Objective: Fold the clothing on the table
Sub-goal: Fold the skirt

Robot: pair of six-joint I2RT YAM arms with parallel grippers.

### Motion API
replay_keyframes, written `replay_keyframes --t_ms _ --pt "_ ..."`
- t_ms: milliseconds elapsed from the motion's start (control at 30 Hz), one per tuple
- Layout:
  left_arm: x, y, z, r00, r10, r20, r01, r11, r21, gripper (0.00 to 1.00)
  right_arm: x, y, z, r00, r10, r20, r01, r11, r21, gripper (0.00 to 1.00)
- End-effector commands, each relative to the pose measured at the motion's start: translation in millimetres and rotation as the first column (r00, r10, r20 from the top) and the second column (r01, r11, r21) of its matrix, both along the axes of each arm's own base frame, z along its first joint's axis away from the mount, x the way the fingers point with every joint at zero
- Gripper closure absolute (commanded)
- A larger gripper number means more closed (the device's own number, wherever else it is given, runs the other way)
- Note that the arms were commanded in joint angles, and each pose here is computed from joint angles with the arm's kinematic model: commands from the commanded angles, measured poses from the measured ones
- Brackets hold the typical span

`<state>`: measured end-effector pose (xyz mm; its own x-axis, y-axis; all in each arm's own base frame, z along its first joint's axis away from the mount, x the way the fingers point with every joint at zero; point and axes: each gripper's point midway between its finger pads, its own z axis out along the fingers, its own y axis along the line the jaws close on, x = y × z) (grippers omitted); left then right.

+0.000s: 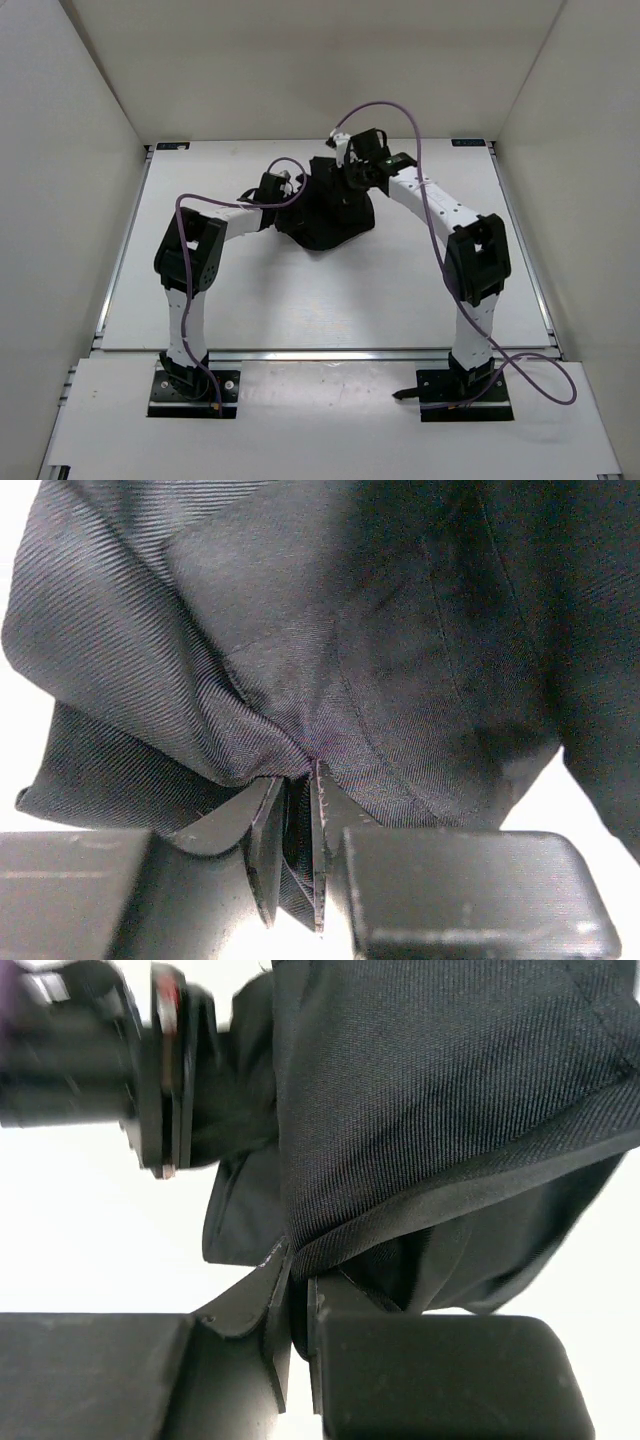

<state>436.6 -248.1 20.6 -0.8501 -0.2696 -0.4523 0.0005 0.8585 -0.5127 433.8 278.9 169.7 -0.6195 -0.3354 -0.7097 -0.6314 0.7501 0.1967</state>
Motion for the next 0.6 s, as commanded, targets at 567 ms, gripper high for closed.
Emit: replay_keyframes --t_ms 567 --pt "-28 -3 -8 0.998 -0.017 -0.067 0.005 0.983 -0.181 0.64 -36 65 -37 0.958 0.12 -0.261 -0.052 0.966 0.255 0.83"
